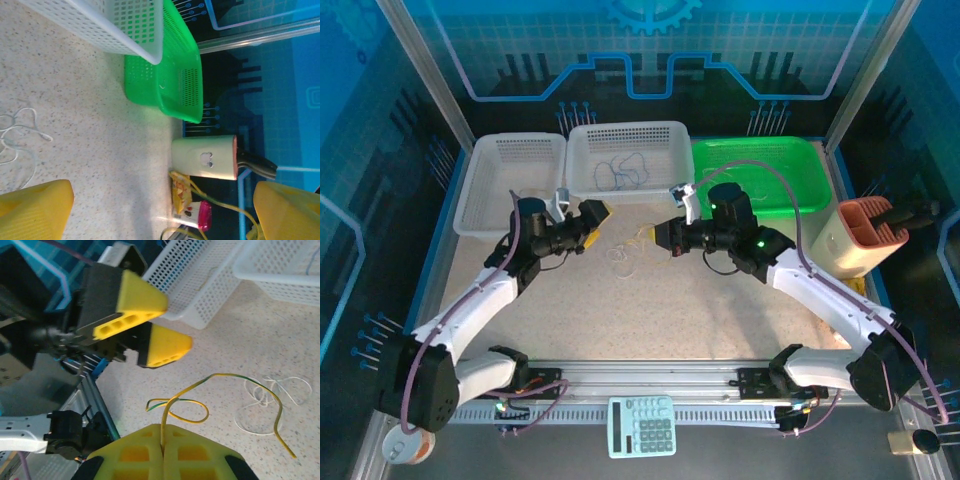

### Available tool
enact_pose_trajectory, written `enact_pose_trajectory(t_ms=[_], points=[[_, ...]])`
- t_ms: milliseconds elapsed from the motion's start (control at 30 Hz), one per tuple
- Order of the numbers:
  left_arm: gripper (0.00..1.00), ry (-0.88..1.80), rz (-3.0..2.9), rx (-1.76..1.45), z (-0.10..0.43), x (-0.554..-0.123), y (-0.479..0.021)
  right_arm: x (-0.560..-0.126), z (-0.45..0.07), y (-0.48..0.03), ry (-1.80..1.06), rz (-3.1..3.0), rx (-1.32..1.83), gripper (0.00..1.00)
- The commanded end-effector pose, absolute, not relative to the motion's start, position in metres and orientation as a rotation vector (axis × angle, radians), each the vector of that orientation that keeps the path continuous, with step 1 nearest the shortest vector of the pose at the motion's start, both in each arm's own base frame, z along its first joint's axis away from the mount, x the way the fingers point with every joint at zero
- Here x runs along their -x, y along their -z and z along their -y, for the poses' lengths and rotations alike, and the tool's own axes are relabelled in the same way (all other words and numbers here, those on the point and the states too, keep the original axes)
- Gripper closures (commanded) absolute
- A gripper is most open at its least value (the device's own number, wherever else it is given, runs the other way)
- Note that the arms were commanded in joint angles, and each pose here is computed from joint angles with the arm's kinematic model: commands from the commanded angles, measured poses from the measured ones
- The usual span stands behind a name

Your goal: Untangle the cables

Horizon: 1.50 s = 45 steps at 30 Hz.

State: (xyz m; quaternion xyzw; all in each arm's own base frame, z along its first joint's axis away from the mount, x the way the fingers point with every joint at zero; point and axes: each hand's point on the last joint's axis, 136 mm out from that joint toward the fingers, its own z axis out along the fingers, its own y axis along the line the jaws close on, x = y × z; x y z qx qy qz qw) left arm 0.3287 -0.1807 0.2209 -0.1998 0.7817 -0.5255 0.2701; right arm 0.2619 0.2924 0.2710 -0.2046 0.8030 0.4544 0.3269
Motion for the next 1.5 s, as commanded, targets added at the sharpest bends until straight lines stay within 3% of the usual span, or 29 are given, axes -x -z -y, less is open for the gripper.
enact_pose_trajectory(t_ms=[0, 167, 600, 933, 1300, 1467], points=[[0.06, 1.578, -2.035, 0.595, 0.190, -0.333, -0.237, -0.248, -0.300, -0.299, -1.268, -1.983, 0.625, 1.00], [0.07, 1.707, -1.991, 0.640, 0.201, -0.335, -0.245, -0.249, -0.304, -0.300, -1.284, -1.971, 0.634, 1.00], [0.22, 1.971, -1.901, 0.638, 0.240, -0.332, -0.255, -0.251, -0.315, -0.303, -1.305, -1.954, 0.657, 1.00], [0.24, 2.046, -1.904, 0.640, 0.251, -0.321, -0.252, -0.253, -0.312, -0.300, -1.271, -1.964, 0.647, 1.00], [0.17, 2.025, -1.944, 0.624, 0.252, -0.312, -0.247, -0.255, -0.313, -0.308, -1.272, -1.941, 0.645, 1.00], [0.20, 2.039, -1.913, 0.591, 0.254, -0.313, -0.258, -0.257, -0.314, -0.300, -1.274, -1.961, 0.640, 1.00]])
